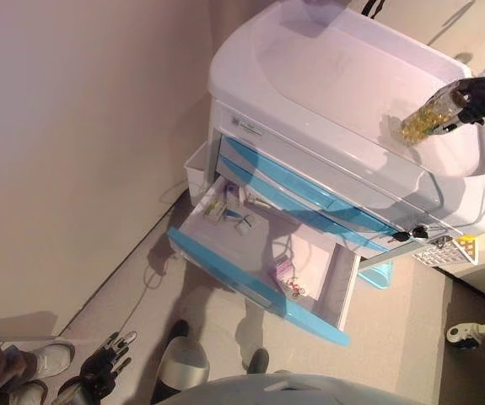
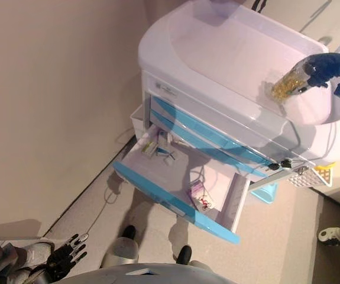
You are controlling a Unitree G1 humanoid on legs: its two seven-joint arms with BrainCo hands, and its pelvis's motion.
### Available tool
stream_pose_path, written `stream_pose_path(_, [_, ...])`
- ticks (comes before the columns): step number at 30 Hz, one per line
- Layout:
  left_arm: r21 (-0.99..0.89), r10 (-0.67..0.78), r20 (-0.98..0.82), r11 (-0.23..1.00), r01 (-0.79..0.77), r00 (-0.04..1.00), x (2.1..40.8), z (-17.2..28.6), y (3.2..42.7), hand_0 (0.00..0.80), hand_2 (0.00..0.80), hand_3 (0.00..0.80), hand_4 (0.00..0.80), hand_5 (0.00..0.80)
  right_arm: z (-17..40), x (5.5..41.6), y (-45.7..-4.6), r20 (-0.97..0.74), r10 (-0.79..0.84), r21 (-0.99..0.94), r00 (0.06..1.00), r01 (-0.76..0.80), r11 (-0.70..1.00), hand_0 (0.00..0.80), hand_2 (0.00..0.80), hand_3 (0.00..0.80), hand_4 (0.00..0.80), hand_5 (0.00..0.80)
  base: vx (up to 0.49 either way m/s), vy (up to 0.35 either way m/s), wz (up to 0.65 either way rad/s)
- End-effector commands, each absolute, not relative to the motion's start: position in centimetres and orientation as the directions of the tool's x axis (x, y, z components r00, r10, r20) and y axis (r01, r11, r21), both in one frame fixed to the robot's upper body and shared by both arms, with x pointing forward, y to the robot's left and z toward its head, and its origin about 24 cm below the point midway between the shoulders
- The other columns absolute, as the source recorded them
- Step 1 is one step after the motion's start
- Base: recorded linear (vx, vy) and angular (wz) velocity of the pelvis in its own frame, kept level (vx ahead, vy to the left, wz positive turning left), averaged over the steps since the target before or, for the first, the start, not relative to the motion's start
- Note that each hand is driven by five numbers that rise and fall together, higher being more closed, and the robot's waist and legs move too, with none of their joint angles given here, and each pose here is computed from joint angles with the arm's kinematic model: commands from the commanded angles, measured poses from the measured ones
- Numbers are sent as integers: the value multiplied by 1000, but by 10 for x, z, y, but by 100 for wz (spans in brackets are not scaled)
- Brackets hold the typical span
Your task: Open the drawer and pick up the medicine
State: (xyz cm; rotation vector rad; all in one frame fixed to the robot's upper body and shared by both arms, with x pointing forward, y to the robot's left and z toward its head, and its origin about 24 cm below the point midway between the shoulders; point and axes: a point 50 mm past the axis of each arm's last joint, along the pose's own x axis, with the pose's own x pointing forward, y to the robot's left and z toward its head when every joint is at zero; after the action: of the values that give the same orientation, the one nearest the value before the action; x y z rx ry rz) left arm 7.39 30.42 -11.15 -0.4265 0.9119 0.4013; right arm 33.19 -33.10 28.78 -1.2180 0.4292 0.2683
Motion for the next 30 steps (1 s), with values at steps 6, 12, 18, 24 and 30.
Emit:
stream_pose_path(6, [-106, 186, -819, 881, -461, 542, 63, -98, 325, 0, 0, 0, 0, 0, 281, 321, -354, -531, -56, -817, 846, -493, 300, 800, 800, 800, 800, 800, -1, -8, 2])
stream_pose_path(12, [-103, 180, -814, 891, -442, 553, 68, -96, 327, 0, 0, 0, 0, 0, 264, 320, -365, -555, -93, -809, 827, -511, 290, 800, 800, 800, 800, 800, 0, 0, 0])
stream_pose_path(18, [-95, 182, -814, 895, -436, 551, 67, -94, 330, 0, 0, 0, 0, 0, 266, 319, -368, -526, -132, -839, 840, -488, 241, 668, 668, 668, 668, 668, 0, -16, 5])
stream_pose_path(24, [-98, 181, -814, 894, -437, 552, 66, -94, 330, 0, 0, 0, 0, 0, 277, 321, -372, -454, -205, -887, 867, -420, 190, 0, 0, 0, 0, 0, 0, 0, 0])
stream_pose_path(30, [-98, 181, -813, 894, -437, 553, 66, -93, 331, 0, 0, 0, 0, 0, 305, 324, -368, -251, -254, -968, 934, -236, 90, 0, 0, 0, 0, 0, 0, 0, 0])
